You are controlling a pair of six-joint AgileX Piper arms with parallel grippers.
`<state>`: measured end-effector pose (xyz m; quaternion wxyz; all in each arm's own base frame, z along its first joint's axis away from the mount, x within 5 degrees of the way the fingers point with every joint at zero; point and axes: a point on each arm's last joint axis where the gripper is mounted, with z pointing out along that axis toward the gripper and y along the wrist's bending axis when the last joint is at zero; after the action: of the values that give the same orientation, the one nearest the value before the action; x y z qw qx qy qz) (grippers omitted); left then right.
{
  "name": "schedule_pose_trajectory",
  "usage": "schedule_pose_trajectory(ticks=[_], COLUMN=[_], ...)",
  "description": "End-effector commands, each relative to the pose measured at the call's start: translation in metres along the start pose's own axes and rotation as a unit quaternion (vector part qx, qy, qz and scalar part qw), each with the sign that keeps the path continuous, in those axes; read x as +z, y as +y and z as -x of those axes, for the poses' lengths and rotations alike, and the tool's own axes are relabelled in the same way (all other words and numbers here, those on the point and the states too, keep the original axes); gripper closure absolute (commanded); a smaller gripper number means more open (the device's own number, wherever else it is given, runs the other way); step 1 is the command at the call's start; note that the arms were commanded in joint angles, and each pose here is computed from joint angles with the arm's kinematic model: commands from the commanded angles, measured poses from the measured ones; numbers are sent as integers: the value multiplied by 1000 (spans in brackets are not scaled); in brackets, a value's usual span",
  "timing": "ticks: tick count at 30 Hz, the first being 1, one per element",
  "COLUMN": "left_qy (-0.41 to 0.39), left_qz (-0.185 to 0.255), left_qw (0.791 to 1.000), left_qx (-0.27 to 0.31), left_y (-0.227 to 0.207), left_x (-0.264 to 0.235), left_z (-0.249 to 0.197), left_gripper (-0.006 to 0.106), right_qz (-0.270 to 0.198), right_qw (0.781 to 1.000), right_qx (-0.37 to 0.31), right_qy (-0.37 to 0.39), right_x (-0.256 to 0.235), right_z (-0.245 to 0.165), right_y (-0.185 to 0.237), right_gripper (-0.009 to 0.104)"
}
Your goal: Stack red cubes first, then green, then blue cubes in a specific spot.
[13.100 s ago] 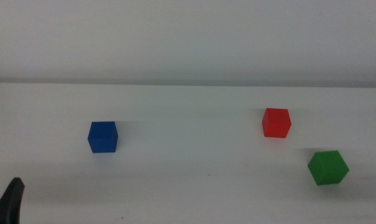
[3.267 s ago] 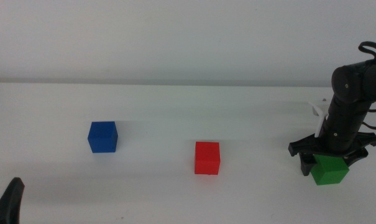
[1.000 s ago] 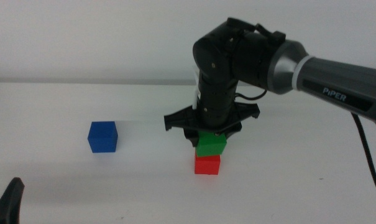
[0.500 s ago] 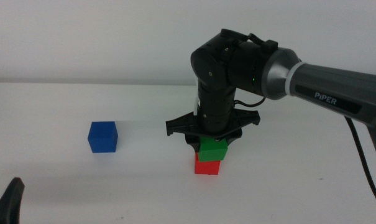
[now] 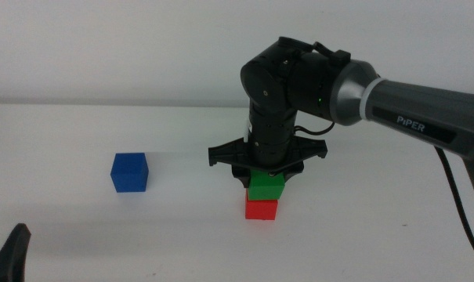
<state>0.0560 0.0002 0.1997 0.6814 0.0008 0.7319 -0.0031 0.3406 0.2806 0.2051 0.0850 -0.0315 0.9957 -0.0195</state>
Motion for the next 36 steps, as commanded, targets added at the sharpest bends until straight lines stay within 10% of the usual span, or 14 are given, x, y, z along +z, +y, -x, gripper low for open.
schedule_pose_trajectory(ticks=[1,27,30,36], left_qy=[-5,-5,-5,-5], left_qz=[-1,-1,-1,-1], left_qw=[1000,1000,1000,1000], left_qx=[-4,-3,-3,-4], left_y=[0,0,0,0], left_x=[0,0,0,0], left_z=[-11,-11,-11,-11], left_gripper=[7,7,7,7], right_qz=[-3,-10,-8,16], right_qw=[1000,1000,1000,999], right_qx=[7,10,10,11], right_qy=[-12,-1,-2,-29], right_x=[-1,15,15,-10], right_z=[2,1,1,3], right_y=[-1,3,3,1], right_gripper=[71,71,32,20])
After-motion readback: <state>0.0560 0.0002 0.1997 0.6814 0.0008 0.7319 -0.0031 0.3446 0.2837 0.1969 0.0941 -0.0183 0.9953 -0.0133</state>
